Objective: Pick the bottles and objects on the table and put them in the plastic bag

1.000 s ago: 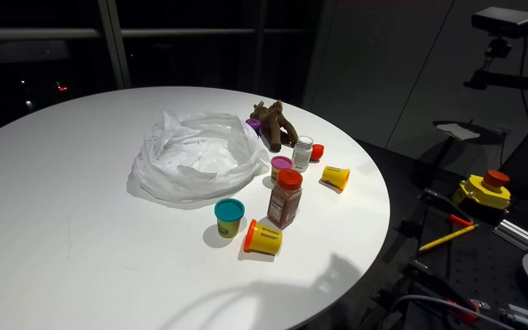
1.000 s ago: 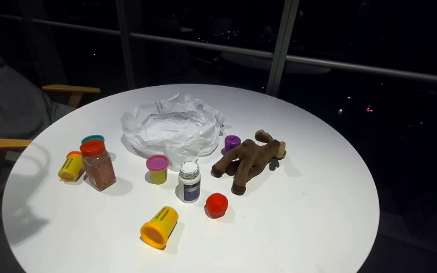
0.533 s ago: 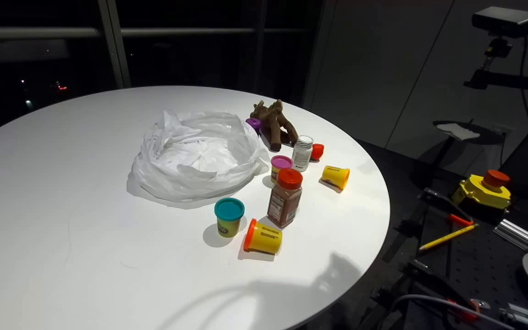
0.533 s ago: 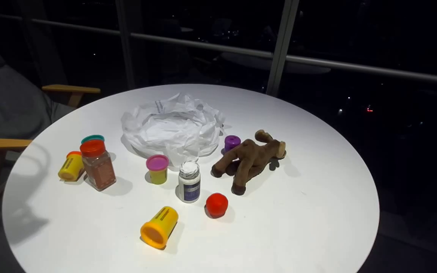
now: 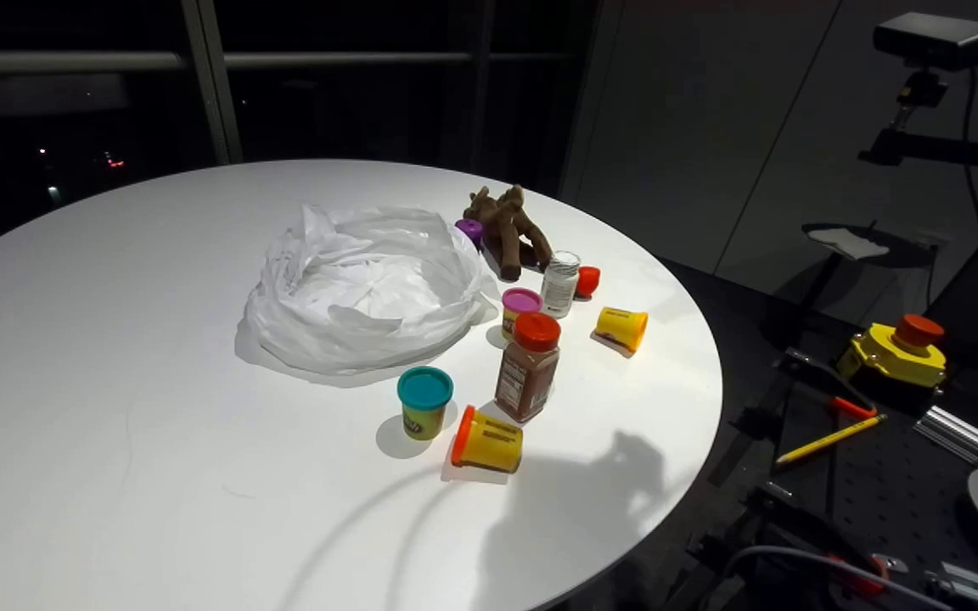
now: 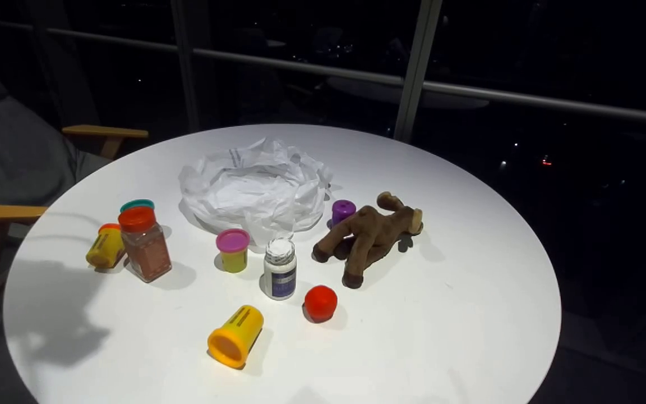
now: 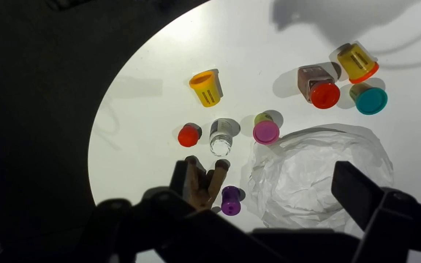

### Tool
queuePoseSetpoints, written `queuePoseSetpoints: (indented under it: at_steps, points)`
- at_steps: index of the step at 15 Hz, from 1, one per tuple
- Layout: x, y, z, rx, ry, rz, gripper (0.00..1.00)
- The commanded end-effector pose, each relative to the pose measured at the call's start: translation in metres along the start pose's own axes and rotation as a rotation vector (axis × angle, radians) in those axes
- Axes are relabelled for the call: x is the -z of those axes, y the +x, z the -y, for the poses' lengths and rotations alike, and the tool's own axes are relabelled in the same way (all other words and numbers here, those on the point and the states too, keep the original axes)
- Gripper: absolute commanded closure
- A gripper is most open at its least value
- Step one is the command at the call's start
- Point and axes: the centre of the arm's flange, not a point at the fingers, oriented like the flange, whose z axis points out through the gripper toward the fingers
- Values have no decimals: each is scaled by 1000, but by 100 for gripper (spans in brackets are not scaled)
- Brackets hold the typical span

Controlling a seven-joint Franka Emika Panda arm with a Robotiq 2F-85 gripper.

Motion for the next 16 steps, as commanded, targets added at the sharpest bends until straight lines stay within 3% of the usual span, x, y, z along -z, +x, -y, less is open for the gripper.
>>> queuePoseSetpoints:
  at_steps: [1, 8, 16]
  points:
    - [-44, 16, -16, -9, 76, 31, 0]
    - [-160, 31, -13, -22, 60, 151, 0]
    - [-256, 57, -1, 4, 39, 95, 0]
